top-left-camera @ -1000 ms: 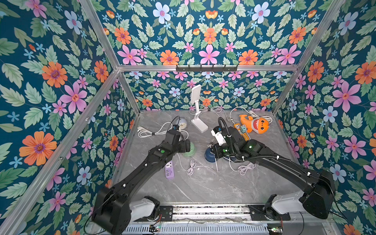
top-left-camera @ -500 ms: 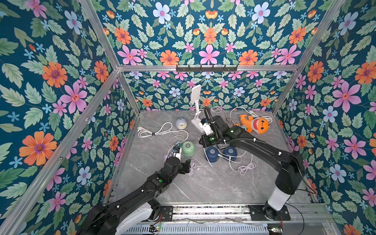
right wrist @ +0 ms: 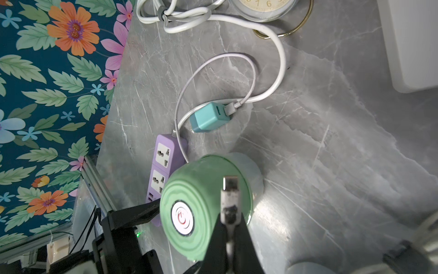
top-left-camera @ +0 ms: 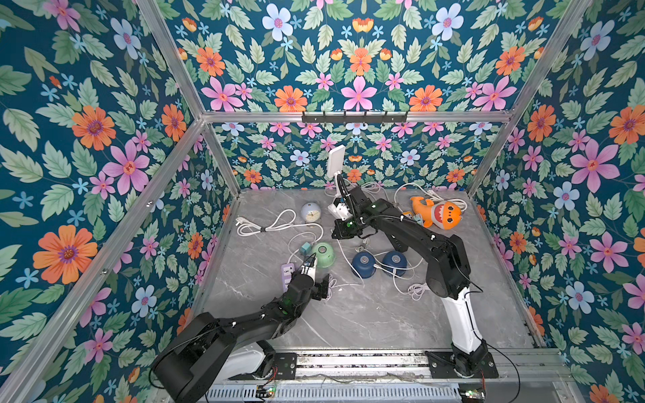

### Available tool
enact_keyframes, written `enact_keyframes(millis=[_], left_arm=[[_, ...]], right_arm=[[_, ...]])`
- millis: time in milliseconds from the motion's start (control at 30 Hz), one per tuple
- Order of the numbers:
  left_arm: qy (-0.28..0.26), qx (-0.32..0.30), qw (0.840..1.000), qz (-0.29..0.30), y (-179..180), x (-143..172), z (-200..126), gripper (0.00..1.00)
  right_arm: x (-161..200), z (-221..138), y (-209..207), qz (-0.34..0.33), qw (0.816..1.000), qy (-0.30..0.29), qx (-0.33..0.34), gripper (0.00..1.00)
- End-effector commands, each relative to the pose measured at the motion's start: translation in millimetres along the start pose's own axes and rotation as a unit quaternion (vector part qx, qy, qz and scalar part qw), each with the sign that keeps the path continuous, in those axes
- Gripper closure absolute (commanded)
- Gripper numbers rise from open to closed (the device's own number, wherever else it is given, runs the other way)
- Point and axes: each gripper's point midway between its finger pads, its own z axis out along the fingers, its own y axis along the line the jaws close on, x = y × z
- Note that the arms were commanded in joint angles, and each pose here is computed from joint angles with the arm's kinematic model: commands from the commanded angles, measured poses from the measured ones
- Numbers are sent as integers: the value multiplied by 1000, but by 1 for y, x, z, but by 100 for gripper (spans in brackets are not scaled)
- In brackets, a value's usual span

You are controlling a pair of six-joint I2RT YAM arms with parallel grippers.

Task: Charge the cordless meat grinders
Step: Pick up the cordless meat grinder at the center of the board.

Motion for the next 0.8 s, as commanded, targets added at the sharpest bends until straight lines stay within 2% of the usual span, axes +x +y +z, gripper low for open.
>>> enact_keyframes(millis=[0, 300, 767], left_arm=[[-48, 7, 999, 6, -6, -21, 4, 9], [-73, -1, 997, 37, -10, -23, 19, 3], [-116, -32, 992, 35, 2, -19, 29, 2]], right_arm=[[8, 10, -1, -7, 999, 35, -14, 100], [20, 41, -10, -32, 996, 78, -33, 100], [42, 56, -9, -45, 989, 122, -64, 100]])
